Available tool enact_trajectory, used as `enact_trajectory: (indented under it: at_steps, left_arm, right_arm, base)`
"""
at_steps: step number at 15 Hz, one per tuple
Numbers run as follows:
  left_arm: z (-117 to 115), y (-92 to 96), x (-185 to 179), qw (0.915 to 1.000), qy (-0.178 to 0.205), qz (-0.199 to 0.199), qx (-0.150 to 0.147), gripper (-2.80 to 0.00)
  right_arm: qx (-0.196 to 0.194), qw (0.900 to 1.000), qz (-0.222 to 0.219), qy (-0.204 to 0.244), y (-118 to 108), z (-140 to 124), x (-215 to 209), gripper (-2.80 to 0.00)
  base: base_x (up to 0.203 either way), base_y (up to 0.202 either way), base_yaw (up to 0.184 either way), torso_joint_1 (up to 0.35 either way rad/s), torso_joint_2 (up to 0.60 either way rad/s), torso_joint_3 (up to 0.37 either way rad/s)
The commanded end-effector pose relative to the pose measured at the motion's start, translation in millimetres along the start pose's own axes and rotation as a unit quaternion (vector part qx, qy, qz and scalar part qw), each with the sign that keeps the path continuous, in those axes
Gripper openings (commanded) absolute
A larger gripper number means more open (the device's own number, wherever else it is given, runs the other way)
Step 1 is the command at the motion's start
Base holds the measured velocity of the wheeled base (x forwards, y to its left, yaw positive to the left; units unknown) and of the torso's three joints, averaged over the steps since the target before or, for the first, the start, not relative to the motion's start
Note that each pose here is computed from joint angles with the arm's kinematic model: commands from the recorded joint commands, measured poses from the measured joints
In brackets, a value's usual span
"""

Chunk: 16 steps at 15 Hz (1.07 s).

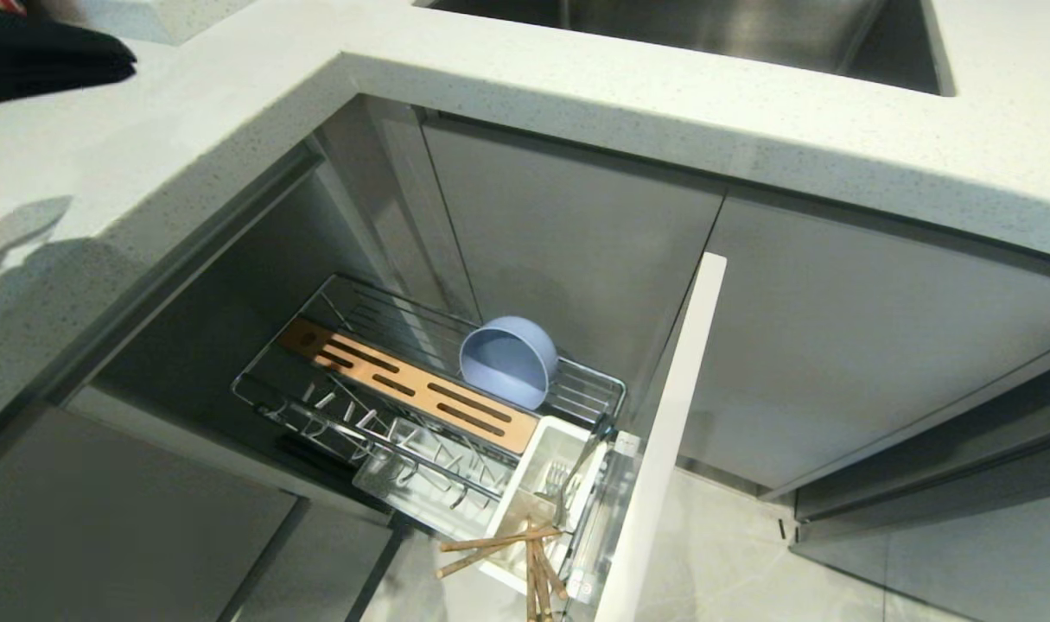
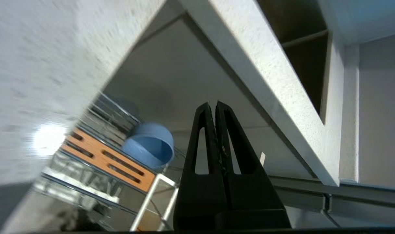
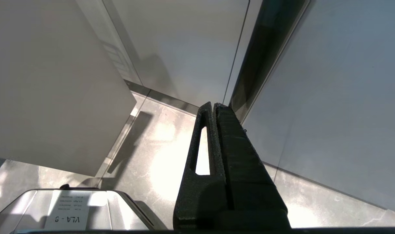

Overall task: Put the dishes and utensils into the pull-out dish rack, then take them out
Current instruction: Take the bowl out of the cupboard

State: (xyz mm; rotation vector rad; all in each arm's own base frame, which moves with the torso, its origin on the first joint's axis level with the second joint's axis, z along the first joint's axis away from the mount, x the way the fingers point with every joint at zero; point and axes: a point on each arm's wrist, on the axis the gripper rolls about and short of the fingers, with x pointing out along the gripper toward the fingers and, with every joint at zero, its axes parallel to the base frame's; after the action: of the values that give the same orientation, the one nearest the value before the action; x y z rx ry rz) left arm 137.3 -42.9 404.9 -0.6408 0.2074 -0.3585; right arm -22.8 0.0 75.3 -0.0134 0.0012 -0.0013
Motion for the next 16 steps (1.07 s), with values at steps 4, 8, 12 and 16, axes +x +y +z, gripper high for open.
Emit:
enact_trajectory:
  at_steps: [4, 8, 12, 16]
  left_arm:
    - [-52, -11.5, 68, 0.9948, 0.065, 0.078, -0.005, -2.8]
    - [-98, -12.6, 104, 0.9852, 0.131, 0.111, 0.004, -2.8]
    - [-143, -10.0, 137, 0.9779, 0.163, 0.13, 0.023, -2.8]
    - [-169, -4.9, 155, 0.969, 0.194, 0.148, 0.038, -2.8]
  right_arm:
    - [0.0, 1.0, 0.0, 0.0, 0, 0, 0, -2.8]
    - [0.0, 1.0, 0.001, 0.0, 0, 0, 0, -2.8]
    - [0.0, 1.0, 0.0, 0.0, 0, 0, 0, -2.8]
    - [0.0, 1.0, 0.0, 0.0, 0, 0, 0, -2.8]
  base:
    - [0.0, 0.0, 0.0, 0.0, 0.0, 0.0]
    - [0.0, 0.0, 0.0, 0.0, 0.0, 0.0]
    - [0.0, 0.0, 0.0, 0.0, 0.0, 0.0]
    - [0.0, 0.0, 0.0, 0.0, 0.0, 0.0]
